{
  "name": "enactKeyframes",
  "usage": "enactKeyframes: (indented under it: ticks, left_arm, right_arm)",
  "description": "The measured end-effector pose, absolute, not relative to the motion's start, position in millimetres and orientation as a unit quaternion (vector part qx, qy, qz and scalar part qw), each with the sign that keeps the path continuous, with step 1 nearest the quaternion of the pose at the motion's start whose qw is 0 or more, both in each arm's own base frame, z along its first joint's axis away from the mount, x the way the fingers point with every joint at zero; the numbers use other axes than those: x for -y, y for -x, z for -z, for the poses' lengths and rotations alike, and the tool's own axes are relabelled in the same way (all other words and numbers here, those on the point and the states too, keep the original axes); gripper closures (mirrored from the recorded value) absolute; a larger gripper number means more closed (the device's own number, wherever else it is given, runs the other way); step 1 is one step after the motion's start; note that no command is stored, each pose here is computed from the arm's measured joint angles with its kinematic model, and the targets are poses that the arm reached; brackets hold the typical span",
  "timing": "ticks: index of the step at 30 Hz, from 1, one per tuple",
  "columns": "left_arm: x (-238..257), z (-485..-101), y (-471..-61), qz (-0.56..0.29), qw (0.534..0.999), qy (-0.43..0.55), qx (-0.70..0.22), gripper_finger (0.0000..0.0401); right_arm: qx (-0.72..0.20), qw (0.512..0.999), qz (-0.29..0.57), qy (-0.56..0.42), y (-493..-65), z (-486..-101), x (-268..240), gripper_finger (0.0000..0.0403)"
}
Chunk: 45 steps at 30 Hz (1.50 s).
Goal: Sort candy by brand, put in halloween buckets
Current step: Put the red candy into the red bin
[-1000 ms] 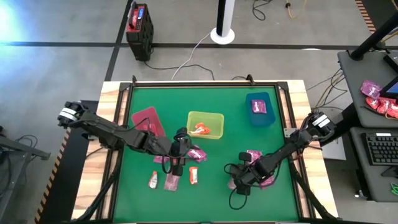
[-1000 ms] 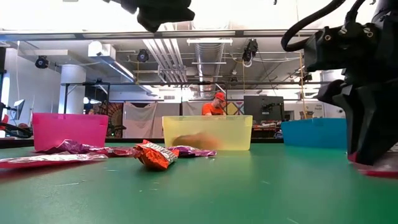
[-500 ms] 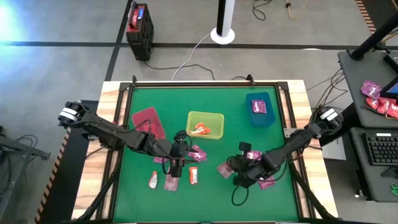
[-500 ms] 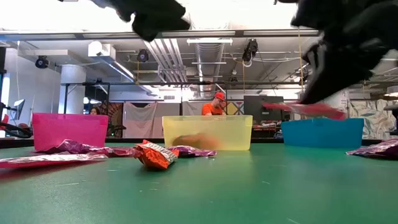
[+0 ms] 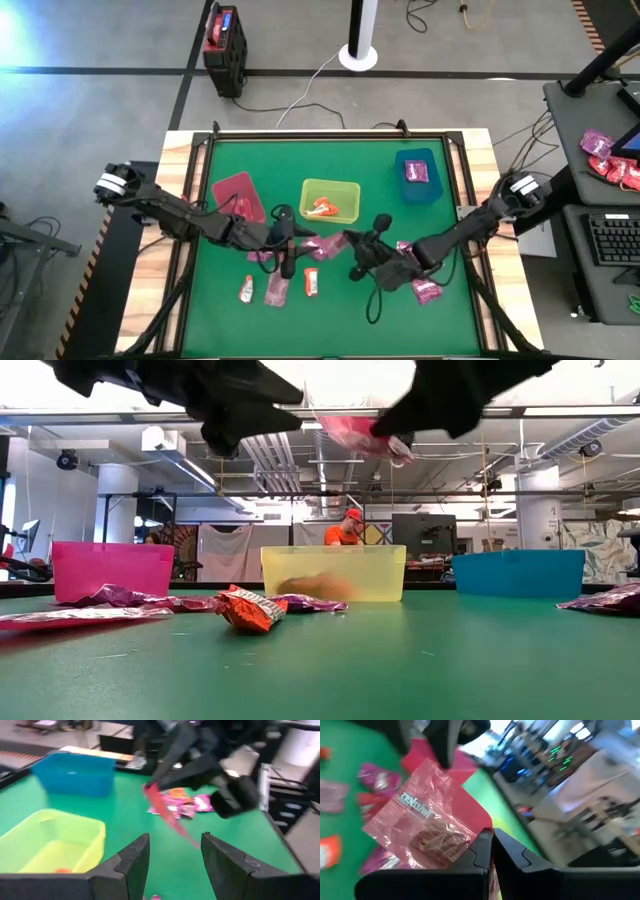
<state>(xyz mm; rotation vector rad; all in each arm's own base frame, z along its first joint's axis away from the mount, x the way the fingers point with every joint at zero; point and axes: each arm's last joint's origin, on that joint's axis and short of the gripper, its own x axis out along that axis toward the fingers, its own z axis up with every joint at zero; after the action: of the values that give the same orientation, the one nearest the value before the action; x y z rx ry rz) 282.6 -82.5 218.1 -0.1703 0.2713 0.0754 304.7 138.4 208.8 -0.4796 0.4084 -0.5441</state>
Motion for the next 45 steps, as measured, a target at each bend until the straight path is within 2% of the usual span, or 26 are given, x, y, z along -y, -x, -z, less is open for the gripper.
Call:
enactKeyframes:
  ticks: [5, 11, 17, 21, 45]
  left_arm:
    - [82, -217, -282, -0.043, 0.983, 0.111, -0.138, 0.0239]
    - [82, -219, -283, -0.042, 0.984, 0.116, -0.131, 0.0239]
    - [82, -224, -287, -0.039, 0.987, 0.121, -0.097, 0.0239]
    - [79, -223, -292, -0.073, 0.987, 0.124, -0.066, 0.0239]
    - [70, -212, -293, -0.144, 0.980, 0.097, -0.099, 0.0239]
  right_arm:
    - [-0.183, 0.898, 0.283, 0.282, -311, -217, -136, 0.0394]
    - [-0.191, 0.889, 0.292, 0.296, -315, -217, -128, 0.0394]
    - [-0.185, 0.891, 0.297, 0.290, -318, -219, -123, 0.0394]
    - [-0.171, 0.901, 0.286, 0.277, -321, -224, -123, 0.0394]
    - [-0.162, 0.907, 0.288, 0.261, -322, -227, -124, 0.0394]
